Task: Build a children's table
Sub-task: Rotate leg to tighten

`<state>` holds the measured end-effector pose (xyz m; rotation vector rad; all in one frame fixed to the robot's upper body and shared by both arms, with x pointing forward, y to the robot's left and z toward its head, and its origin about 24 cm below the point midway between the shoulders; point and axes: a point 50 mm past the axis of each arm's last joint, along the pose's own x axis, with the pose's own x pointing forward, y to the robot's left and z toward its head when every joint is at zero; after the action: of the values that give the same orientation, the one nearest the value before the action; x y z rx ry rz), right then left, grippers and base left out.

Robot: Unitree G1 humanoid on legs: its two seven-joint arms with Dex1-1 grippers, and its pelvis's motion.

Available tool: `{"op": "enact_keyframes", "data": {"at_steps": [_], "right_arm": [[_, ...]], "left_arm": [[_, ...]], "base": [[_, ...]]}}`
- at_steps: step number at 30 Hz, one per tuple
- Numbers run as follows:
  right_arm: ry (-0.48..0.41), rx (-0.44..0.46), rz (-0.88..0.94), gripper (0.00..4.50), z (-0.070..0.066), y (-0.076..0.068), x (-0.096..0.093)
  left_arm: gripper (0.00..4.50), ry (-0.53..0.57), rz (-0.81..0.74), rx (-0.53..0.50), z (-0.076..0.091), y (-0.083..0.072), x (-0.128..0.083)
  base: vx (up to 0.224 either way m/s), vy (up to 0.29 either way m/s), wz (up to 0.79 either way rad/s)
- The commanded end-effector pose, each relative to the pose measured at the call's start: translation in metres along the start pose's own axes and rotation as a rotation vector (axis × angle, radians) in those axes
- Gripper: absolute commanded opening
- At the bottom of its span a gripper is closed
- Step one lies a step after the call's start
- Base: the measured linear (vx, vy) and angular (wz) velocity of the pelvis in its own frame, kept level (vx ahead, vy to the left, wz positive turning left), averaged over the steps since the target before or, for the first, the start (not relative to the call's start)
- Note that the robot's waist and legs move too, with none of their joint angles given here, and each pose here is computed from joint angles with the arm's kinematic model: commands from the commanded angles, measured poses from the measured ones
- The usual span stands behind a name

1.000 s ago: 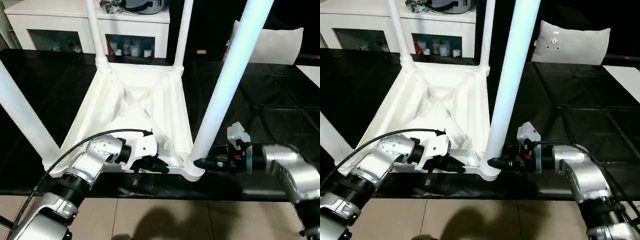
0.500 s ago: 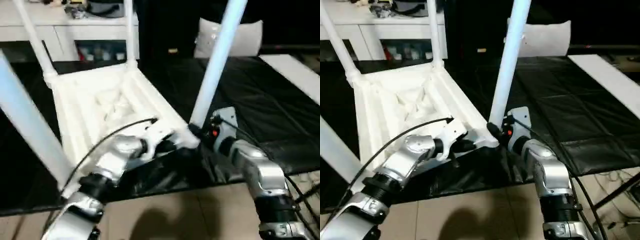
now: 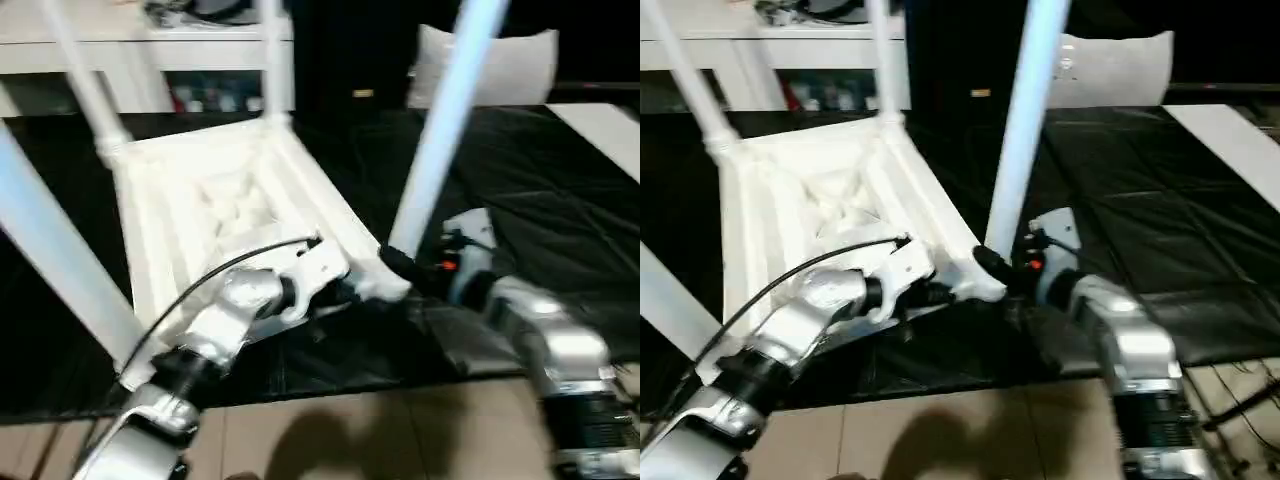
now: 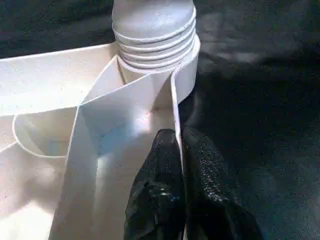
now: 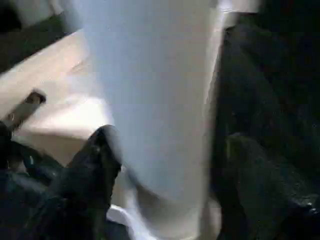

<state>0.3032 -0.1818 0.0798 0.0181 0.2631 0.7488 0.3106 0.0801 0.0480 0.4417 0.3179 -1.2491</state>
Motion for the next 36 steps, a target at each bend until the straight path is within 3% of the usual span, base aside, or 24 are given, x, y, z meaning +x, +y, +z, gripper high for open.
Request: {"op": "enact_keyframes", "data": {"at_steps": [1,2,4,8,9,17,22,27,31,36], "right_arm": [[0.018,-0.036,0.060,3.88,-0.001,0.002,-0.004],[0.079,-0.091,0.133,4.03,-0.002,0.002,-0.012],[0.115,-0.131,0.197,4.12,-0.002,0.002,-0.018],[0.145,-0.146,0.317,4.22,-0.002,0.005,-0.025],[0.150,-0.141,0.355,3.98,-0.001,0.006,-0.027],[0.209,-0.124,0.592,3.33,-0.004,0.017,-0.028],[0.204,-0.115,0.625,3.12,-0.007,0.021,-0.023],[0.207,-0.084,0.658,2.57,-0.014,0.025,-0.018],[0.217,-0.052,0.670,2.25,-0.027,0.022,-0.013],[0.162,0.016,0.549,2.09,-0.037,0.015,0.002]], "left_arm": [[0.00,0.038,-0.099,0.026,-0.007,-0.010,0.001],[0.00,0.058,-0.162,0.060,-0.011,-0.012,-0.003],[0.00,0.068,-0.208,0.082,-0.012,-0.012,-0.007],[0.00,0.078,-0.270,0.115,-0.013,-0.012,-0.013],[0.00,0.080,-0.292,0.125,-0.013,-0.013,-0.015],[0.00,0.109,-0.442,0.196,-0.014,-0.018,-0.025],[0.00,0.104,-0.448,0.200,-0.013,-0.018,-0.025],[0.00,0.099,-0.450,0.198,-0.013,-0.018,-0.025],[0.00,0.094,-0.447,0.188,-0.014,-0.018,-0.026],[0.00,0.047,-0.376,0.089,-0.012,-0.017,-0.024]], "base": [[0.000,0.000,0.00],[0.000,0.000,0.00],[0.000,0.000,0.00],[0.000,0.000,0.00],[0.000,0.000,0.00],[0.000,0.000,0.00],[0.000,0.000,0.00],[0.000,0.000,0.00],[0.000,0.000,0.00],[0.000,0.000,0.00]]}}
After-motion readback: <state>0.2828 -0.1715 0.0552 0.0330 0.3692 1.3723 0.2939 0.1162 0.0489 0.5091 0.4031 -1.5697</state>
